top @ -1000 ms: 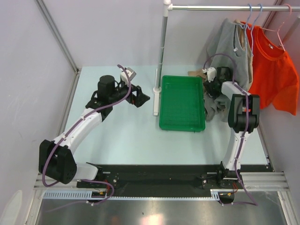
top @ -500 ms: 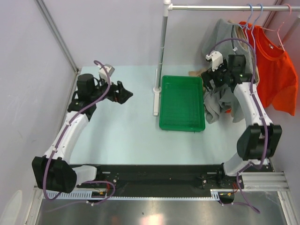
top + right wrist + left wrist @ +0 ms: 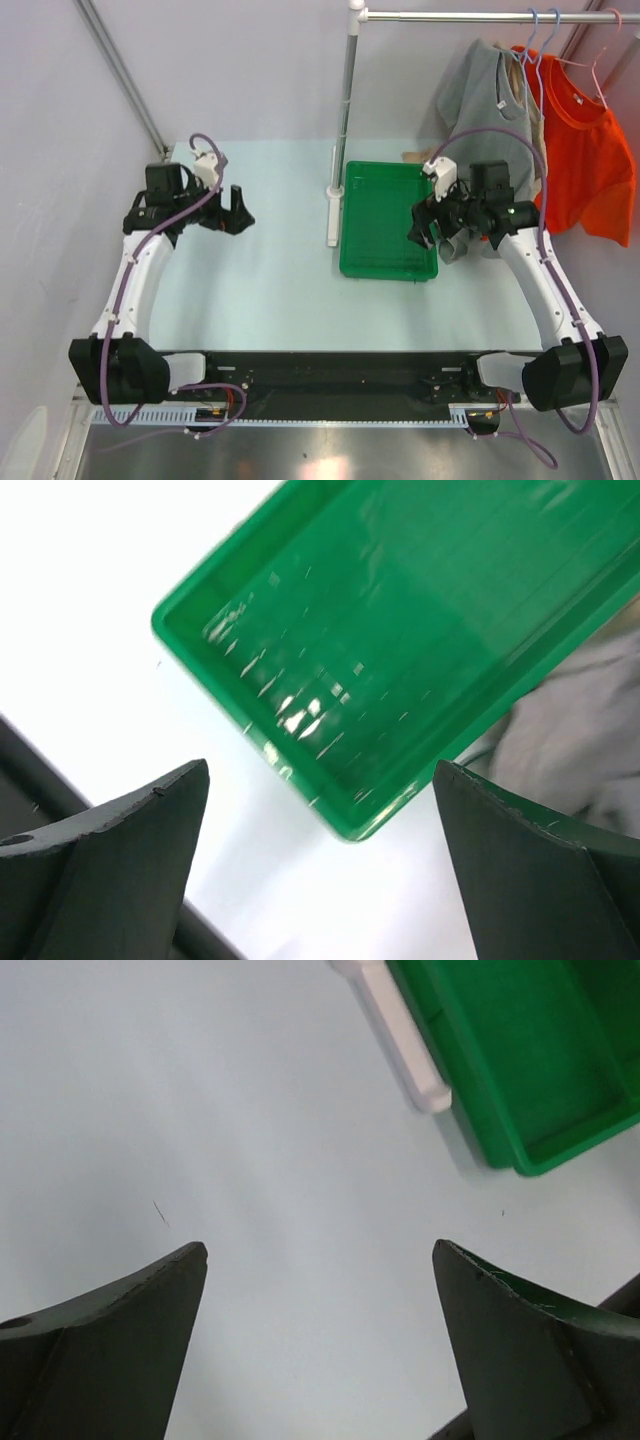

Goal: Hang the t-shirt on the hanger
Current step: Reset both arms

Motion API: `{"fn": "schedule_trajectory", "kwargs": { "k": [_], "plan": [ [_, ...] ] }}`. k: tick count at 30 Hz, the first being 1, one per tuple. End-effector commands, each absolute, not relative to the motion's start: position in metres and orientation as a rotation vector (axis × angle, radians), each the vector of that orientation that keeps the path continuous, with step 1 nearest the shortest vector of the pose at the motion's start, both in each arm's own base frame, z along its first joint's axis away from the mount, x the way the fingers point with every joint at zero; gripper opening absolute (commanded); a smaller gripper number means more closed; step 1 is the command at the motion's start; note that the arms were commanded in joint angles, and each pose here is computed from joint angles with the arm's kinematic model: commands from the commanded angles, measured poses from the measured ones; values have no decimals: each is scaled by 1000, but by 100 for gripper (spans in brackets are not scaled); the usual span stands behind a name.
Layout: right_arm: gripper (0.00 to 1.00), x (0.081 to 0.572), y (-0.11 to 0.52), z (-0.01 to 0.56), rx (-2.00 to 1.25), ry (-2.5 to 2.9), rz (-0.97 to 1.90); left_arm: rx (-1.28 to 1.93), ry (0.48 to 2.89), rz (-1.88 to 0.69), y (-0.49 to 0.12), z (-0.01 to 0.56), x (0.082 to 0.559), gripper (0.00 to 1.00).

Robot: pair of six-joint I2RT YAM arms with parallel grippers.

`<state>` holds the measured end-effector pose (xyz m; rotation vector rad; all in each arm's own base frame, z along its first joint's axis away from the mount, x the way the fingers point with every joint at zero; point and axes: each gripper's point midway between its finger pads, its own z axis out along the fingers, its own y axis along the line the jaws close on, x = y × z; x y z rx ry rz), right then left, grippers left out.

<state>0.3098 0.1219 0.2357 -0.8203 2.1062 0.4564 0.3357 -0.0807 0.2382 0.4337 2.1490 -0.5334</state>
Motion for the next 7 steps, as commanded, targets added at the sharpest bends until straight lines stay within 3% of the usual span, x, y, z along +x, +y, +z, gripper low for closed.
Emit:
{"fn": "schedule_trajectory", "kwargs": {
  "k": [1,7],
  "plan": [
    [100,285,121,222,-799,2163,482,493,2205,-445,-69,212,302,100],
    [100,293,117,239,-837,2094,401,527,2191,-364,-60,210,287,100]
  ]
}}
